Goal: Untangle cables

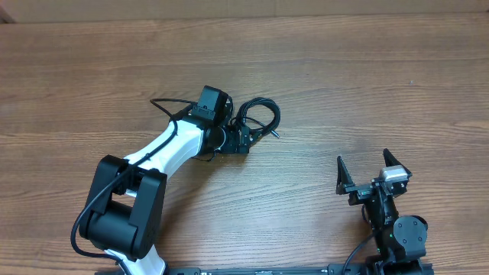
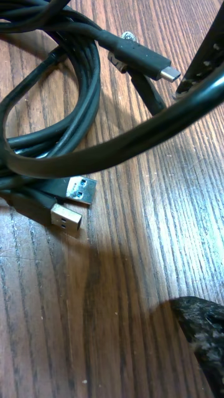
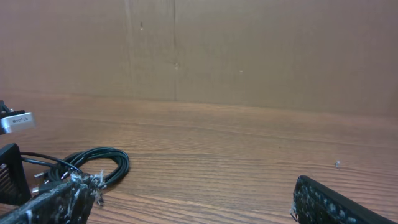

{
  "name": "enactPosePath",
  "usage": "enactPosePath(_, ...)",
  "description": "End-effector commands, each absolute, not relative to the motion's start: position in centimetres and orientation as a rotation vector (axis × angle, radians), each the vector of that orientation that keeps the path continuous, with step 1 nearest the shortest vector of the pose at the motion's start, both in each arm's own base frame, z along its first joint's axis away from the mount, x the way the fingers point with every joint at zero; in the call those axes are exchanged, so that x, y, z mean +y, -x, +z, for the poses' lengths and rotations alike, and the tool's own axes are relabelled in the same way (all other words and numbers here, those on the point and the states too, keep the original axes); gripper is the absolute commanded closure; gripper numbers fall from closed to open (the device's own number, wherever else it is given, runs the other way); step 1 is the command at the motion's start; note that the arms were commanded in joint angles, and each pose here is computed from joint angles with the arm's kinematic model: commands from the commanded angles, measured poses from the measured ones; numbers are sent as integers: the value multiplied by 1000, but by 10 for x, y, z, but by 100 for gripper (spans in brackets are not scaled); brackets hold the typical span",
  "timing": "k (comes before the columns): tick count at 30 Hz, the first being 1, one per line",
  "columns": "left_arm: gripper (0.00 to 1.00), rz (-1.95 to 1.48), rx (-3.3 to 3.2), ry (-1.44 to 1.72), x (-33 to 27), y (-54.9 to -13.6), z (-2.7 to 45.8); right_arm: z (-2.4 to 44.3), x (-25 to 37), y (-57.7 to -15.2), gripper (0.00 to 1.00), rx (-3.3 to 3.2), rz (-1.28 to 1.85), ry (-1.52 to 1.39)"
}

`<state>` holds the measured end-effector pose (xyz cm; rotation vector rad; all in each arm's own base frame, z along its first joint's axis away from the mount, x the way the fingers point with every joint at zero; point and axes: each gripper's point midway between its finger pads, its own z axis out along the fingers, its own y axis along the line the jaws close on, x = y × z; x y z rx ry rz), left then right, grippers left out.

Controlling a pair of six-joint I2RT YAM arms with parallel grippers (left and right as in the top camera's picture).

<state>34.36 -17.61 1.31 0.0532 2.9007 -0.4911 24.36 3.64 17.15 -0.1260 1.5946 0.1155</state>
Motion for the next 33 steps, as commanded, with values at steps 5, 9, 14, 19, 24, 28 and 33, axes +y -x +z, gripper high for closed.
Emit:
enactPosePath(5,0,-451,2973,-28,-168,-329,-6,169,35,-244,0,1592,111,123)
enactPosePath(9,0,-453,2969,-28,-169,-330,-6,169,35,-244,0,1594,111,123)
enactPosePath(14,0,-460,2965,-29,-170,-331,-6,169,35,-244,0,1594,111,123)
enactPosePath(19,1,-459,2966,-29,-169,-331,-6,169,35,-244,0,1594,111,123)
enactPosePath(24,1,-460,2964,-30,-170,-331,-6,169,35,-244,0,1594,111,123)
enactPosePath(28,0,-460,2961,-30,-170,-332,-6,169,35,-244,0,1594,111,123)
enactPosePath(33,1,-456,2960,-31,-169,-332,-6,169,35,-244,0,1594,111,123)
